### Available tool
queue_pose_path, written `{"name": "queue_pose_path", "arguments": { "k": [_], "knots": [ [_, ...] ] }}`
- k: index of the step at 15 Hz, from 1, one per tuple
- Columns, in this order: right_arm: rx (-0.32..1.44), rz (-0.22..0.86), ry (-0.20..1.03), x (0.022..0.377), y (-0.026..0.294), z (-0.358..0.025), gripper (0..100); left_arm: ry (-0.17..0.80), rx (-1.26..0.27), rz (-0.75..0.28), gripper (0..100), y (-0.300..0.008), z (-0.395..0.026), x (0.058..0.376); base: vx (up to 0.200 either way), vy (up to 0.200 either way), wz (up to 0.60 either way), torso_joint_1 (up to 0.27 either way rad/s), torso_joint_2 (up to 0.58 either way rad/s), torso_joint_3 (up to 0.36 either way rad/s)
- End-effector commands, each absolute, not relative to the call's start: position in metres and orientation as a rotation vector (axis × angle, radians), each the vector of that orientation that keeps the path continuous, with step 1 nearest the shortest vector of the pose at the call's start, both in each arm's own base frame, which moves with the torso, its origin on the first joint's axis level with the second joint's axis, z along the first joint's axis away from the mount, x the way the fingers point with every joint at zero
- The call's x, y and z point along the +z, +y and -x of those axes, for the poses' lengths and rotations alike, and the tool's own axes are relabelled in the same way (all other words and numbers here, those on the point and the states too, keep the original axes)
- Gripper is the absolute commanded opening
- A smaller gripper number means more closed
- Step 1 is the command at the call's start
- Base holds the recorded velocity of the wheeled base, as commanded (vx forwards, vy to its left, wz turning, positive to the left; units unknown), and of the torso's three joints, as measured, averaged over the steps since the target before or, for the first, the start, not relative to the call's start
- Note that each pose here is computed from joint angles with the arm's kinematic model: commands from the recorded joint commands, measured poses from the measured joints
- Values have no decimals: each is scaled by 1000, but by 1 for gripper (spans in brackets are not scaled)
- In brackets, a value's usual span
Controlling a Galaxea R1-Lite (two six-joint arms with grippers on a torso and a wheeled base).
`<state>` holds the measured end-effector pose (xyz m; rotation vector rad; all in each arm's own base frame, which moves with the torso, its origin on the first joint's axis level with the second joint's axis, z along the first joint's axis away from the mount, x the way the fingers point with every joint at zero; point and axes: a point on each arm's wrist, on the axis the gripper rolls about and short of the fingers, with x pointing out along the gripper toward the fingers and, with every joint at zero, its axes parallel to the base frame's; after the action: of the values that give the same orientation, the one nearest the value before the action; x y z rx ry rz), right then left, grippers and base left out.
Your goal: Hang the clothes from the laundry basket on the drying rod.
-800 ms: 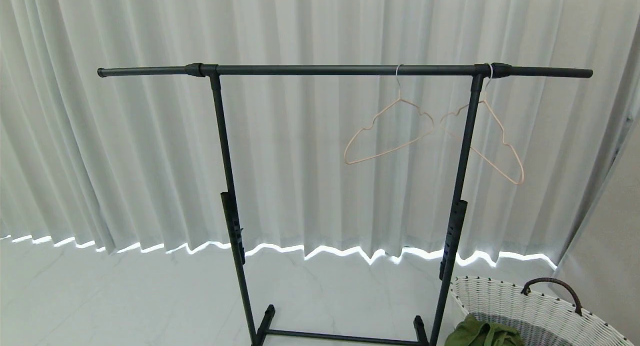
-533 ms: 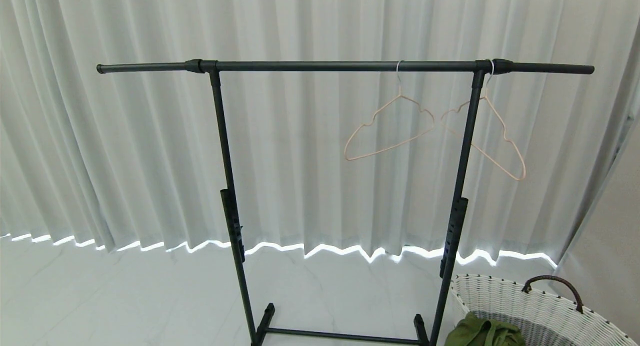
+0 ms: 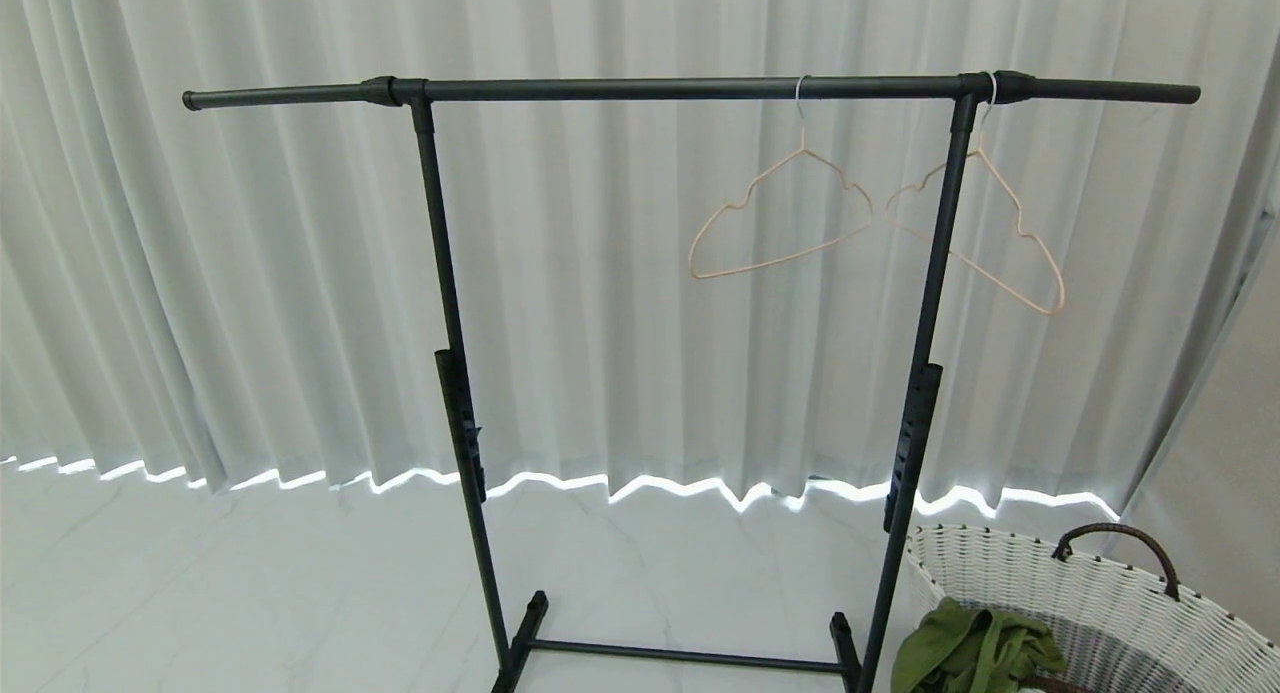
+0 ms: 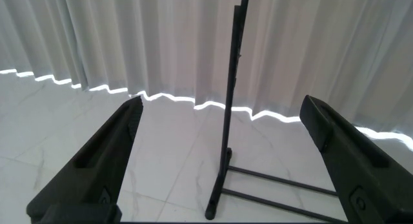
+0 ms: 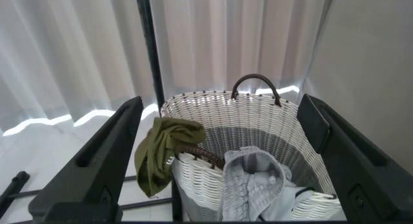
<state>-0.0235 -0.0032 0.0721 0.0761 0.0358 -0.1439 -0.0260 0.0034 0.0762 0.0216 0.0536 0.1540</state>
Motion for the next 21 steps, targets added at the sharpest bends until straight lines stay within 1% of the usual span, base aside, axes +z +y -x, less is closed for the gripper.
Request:
{"name": "queue_pose_path", "arguments": {
  "k": [1, 6, 12, 20, 21],
  "knots": [
    [-144, -75, 36, 72, -3, 23, 100, 53, 154, -21, 100, 3, 26, 76, -200, 0, 0, -12, 46, 27],
    [-144, -75, 36, 72, -3, 23, 100, 53, 154, -21, 100, 3, 26, 76, -200, 0, 0, -1, 11, 10],
    [-144, -75, 36, 72, -3, 23, 100, 53, 156, -19, 100, 3, 26, 76, 0, 0, 0, 0, 0, 0],
    [-144, -75, 36, 72, -3, 23, 100, 53, 154, -22, 100, 3, 26, 76, 0, -200, 0, 5, 3, 0],
    [-144, -75, 36, 72, -3, 23, 100, 53, 154, -22, 100, 3, 26, 76, 0, 0, 0, 0, 0, 0]
  ]
}}
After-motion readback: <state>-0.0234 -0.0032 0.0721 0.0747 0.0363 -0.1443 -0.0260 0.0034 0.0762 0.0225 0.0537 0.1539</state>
